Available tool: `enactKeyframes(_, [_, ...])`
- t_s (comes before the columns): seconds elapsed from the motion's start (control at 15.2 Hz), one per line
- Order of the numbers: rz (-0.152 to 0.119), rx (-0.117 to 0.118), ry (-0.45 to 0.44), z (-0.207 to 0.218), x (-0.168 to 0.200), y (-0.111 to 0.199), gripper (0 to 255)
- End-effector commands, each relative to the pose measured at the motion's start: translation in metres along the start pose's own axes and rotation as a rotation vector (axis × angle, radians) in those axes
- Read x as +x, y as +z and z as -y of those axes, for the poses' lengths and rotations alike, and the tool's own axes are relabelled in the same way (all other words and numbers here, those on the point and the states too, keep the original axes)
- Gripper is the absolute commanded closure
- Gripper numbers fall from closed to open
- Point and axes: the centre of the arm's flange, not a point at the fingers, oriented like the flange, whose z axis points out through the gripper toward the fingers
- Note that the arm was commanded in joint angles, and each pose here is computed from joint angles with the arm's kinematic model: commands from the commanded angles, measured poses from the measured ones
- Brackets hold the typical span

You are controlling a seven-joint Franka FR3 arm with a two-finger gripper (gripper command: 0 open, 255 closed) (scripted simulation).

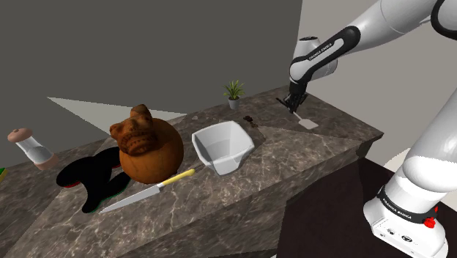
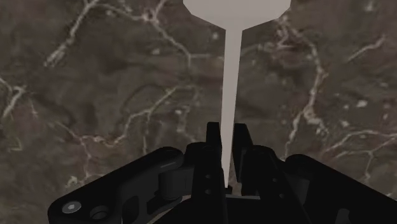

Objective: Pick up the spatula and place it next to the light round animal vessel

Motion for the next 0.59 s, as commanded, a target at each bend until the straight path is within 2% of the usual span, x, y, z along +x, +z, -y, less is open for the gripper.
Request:
enactKeyframes(0.0, [0.0,0.0,0.0,-0.001,0.0,-0.009,255])
enactKeyframes(0.53, [0.0,0.0,0.0,-0.001,0.003,-0.052,255])
